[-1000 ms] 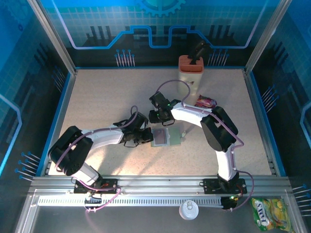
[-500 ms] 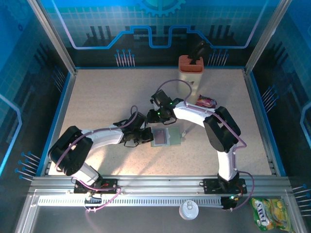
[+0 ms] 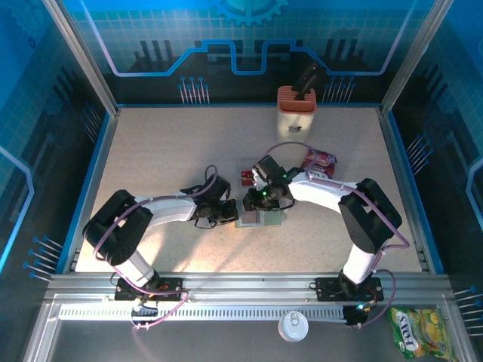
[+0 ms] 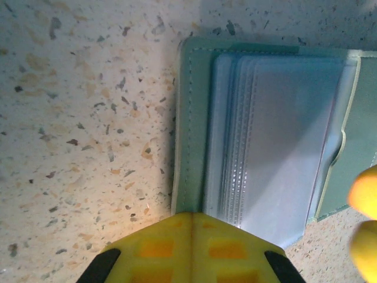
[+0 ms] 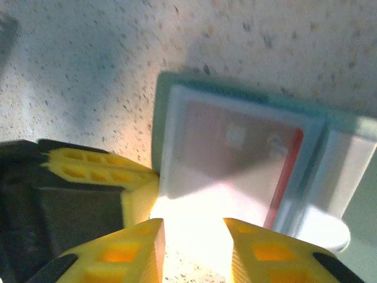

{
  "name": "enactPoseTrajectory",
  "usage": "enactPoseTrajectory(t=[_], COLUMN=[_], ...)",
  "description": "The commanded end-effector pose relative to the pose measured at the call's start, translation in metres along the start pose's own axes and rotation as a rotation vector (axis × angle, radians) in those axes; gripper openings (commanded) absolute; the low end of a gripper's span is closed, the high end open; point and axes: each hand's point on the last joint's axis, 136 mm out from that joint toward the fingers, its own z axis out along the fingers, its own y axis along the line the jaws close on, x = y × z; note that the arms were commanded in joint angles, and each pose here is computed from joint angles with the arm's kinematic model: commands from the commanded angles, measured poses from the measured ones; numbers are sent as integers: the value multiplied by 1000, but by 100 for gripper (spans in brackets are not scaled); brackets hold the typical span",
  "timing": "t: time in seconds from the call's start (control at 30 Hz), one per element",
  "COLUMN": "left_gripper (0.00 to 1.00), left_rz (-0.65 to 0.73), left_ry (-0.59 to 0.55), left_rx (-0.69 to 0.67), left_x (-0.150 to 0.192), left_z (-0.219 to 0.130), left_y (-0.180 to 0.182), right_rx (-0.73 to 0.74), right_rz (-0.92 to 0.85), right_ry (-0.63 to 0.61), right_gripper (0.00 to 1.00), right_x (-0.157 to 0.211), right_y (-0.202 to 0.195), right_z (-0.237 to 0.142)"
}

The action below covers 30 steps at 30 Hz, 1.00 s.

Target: Take the credit cards out of the card holder

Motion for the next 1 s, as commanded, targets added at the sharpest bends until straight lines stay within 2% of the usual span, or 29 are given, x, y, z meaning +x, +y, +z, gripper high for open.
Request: enactPoseTrajectory(t=[0.0,0.97], left_gripper=[0,0], left_rz=[-39,-55], left_ry=[-8,2], left_rx=[-51,-48], left_x=[-2,2], left_z=[0,-2], left_y=[14,17], right_rx=[-89,-61], right_rz=[46,97], right_ry=[11,21], right_gripper=[29,28], right_x=[3,-1], right_y=[8,-21], right_z=[0,17])
